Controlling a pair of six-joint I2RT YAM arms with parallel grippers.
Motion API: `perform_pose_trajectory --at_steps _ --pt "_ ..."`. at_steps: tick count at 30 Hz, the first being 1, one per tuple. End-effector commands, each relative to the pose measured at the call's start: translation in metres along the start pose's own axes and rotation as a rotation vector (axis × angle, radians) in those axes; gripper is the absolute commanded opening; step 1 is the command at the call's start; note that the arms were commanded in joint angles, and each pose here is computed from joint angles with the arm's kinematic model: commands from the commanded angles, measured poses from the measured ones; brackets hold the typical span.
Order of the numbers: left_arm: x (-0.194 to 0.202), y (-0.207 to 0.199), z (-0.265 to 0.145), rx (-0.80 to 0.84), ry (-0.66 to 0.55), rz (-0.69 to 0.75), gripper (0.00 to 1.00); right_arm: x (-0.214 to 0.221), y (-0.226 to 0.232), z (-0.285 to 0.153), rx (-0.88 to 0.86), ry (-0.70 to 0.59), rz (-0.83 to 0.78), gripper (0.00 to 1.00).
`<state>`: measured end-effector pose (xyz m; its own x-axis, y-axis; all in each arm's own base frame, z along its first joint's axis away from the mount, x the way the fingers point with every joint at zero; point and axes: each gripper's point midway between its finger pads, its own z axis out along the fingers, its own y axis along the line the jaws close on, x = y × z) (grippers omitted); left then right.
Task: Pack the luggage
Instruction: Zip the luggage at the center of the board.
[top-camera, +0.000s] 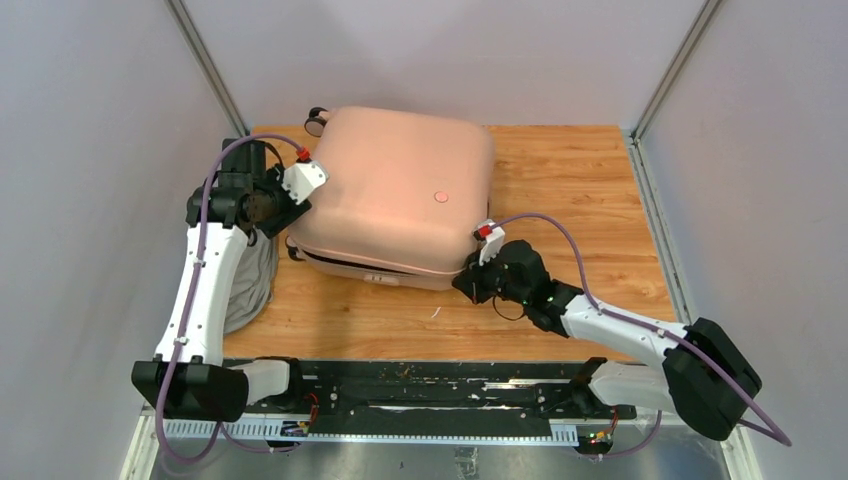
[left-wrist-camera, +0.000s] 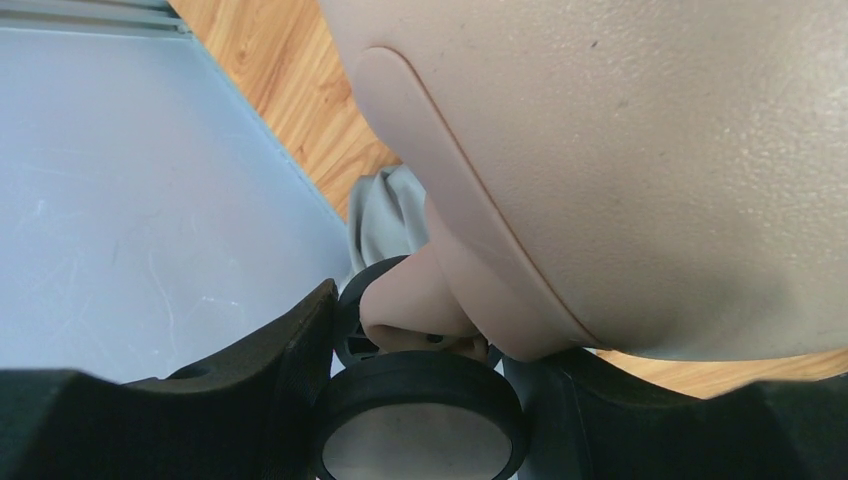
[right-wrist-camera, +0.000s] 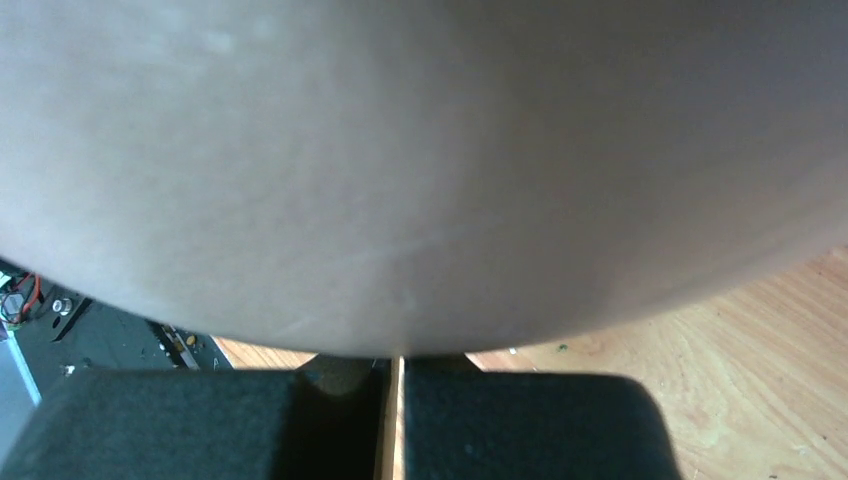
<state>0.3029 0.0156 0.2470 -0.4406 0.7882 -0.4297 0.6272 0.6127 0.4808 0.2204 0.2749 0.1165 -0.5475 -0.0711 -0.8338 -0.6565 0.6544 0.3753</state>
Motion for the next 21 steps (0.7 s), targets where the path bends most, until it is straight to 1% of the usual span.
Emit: perform_pose_trajectory --at_steps 1,2,4,6,7,9,12,13,15,18,21 --pt "-0.056 -0.027 -0.015 0.142 -0.213 -0.083 0.0 -0.055 0.117 -0.02 -0.433 -0.11 -0.187 0.0" --pt "-0.055 -0.026 -0.014 0.138 -0.205 -0.082 0.0 -0.054 0.106 -0.025 -0.376 -0.111 -0.169 0.0" --pt "-0.05 -0.022 -0.013 0.123 -0.187 -0.081 0.0 -0.056 0.075 -0.04 -0.3 -0.176 -0.067 0.01" --pt "-0.044 -0.016 -0.012 0.109 -0.177 -0.099 0.0 -0.058 0.049 -0.052 -0.267 -0.245 0.041 0.09" --pt "-0.041 -0.012 -0.011 0.103 -0.169 -0.113 0.0 -0.056 0.042 -0.054 -0.259 -0.248 0.067 0.11" --pt "-0.036 -0.007 -0.008 0.101 -0.152 -0.137 0.0 -0.044 0.033 -0.054 -0.229 -0.194 0.098 0.16" --pt "-0.035 -0.007 -0.008 0.105 -0.156 -0.143 0.0 -0.034 0.016 -0.056 -0.169 -0.146 0.148 0.36" --pt "-0.036 -0.009 -0.009 0.109 -0.163 -0.145 0.0 -0.033 0.009 -0.06 -0.137 -0.146 0.161 0.44" --pt "-0.037 -0.011 -0.01 0.117 -0.173 -0.147 0.0 -0.032 -0.01 -0.069 -0.057 -0.154 0.204 0.5" --pt "-0.037 -0.012 -0.01 0.121 -0.177 -0.145 0.0 -0.03 -0.025 -0.08 -0.005 -0.168 0.239 0.59" --pt "-0.04 -0.012 -0.012 0.122 -0.189 -0.144 0.0 -0.029 -0.03 -0.082 0.014 -0.158 0.224 0.64"
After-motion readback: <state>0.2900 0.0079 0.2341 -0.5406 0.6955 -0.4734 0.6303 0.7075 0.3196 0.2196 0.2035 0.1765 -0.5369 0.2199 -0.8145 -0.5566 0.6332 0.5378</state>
